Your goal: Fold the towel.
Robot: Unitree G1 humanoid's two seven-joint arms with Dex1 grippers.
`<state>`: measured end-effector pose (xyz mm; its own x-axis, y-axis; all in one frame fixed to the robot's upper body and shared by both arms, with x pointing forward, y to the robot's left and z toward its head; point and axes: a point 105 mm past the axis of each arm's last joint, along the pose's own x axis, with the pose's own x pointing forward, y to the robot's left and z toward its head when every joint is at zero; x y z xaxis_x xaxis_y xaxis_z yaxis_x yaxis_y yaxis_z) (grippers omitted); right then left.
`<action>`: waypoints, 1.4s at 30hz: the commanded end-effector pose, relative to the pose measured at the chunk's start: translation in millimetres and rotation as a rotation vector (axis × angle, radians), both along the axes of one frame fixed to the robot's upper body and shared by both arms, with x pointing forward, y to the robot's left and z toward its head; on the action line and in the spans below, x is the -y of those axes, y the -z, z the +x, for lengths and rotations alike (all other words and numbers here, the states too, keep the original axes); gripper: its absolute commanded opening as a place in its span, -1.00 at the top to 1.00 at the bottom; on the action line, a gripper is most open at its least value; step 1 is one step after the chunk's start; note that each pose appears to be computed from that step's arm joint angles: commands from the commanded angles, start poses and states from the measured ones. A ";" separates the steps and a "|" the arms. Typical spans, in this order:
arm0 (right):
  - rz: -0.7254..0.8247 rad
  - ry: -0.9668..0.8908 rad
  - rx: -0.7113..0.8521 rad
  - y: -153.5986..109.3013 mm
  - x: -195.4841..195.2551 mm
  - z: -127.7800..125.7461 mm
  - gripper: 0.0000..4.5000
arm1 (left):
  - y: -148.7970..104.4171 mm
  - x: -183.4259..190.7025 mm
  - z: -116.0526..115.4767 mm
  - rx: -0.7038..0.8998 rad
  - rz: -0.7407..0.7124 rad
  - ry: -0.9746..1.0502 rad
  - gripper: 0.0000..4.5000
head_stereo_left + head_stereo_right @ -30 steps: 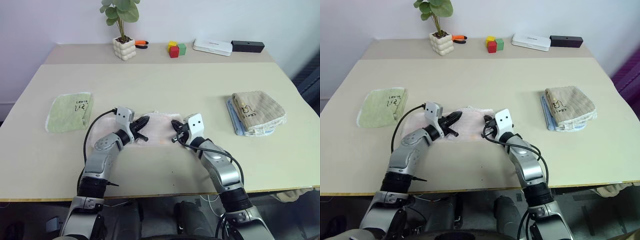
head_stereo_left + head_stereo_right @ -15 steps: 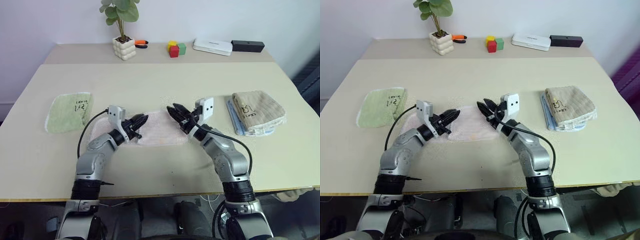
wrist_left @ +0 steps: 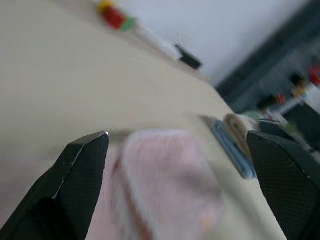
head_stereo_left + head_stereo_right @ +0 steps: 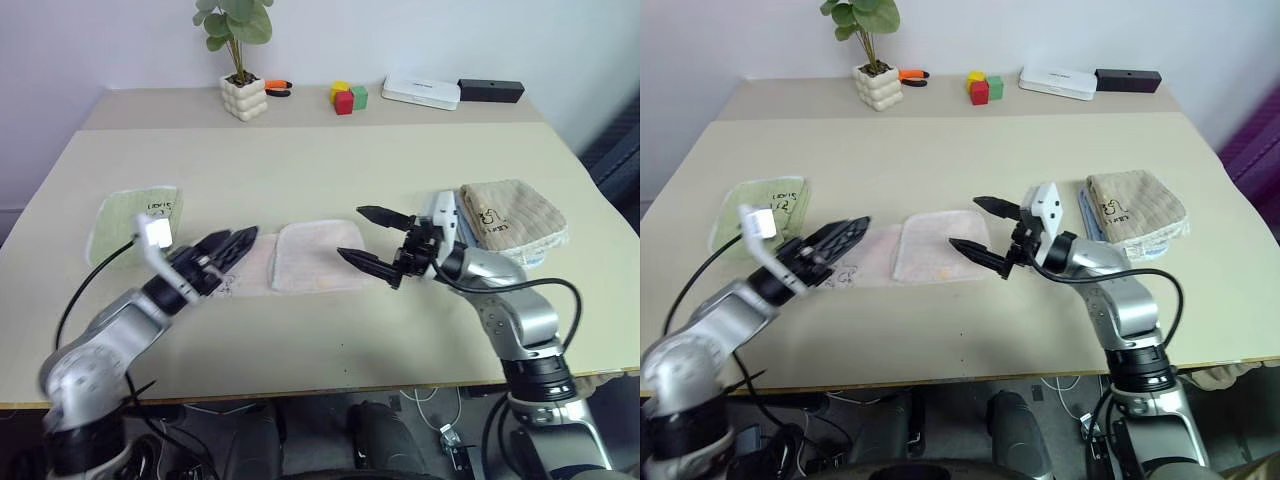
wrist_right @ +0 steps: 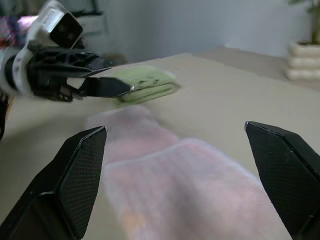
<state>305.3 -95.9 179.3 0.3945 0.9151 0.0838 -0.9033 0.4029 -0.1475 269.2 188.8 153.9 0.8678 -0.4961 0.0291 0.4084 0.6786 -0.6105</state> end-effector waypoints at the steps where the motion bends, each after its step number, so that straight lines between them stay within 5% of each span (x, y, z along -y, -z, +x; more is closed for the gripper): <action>1: -0.010 -0.058 0.110 -19.1 -3.6 -7.7 -1.00 | 0.8 -7.0 -28.2 -0.079 -0.071 -0.051 -0.99; 11: -0.036 -0.092 0.115 -7.4 -12.5 -0.1 -1.00 | 44.3 -32.6 -60.2 -0.369 -0.353 -0.330 -0.99; 16: -0.054 -0.085 0.112 -2.2 -10.8 1.8 -1.00 | 54.1 -50.0 -55.0 -0.411 -0.485 -0.447 -0.99; 29: -0.057 -0.057 0.113 0.9 -14.5 -3.7 -1.00 | 85.6 -57.5 -19.5 -0.549 -0.517 -0.462 -0.99; 38: -0.060 -0.027 0.117 0.2 -12.7 -5.0 -1.00 | 93.5 -44.0 -2.8 -0.616 -0.502 -0.348 0.98; 42: -0.059 -0.017 0.117 -0.1 -11.9 -4.6 -1.00 | 94.5 -44.7 -2.2 -0.626 -0.476 -0.337 0.98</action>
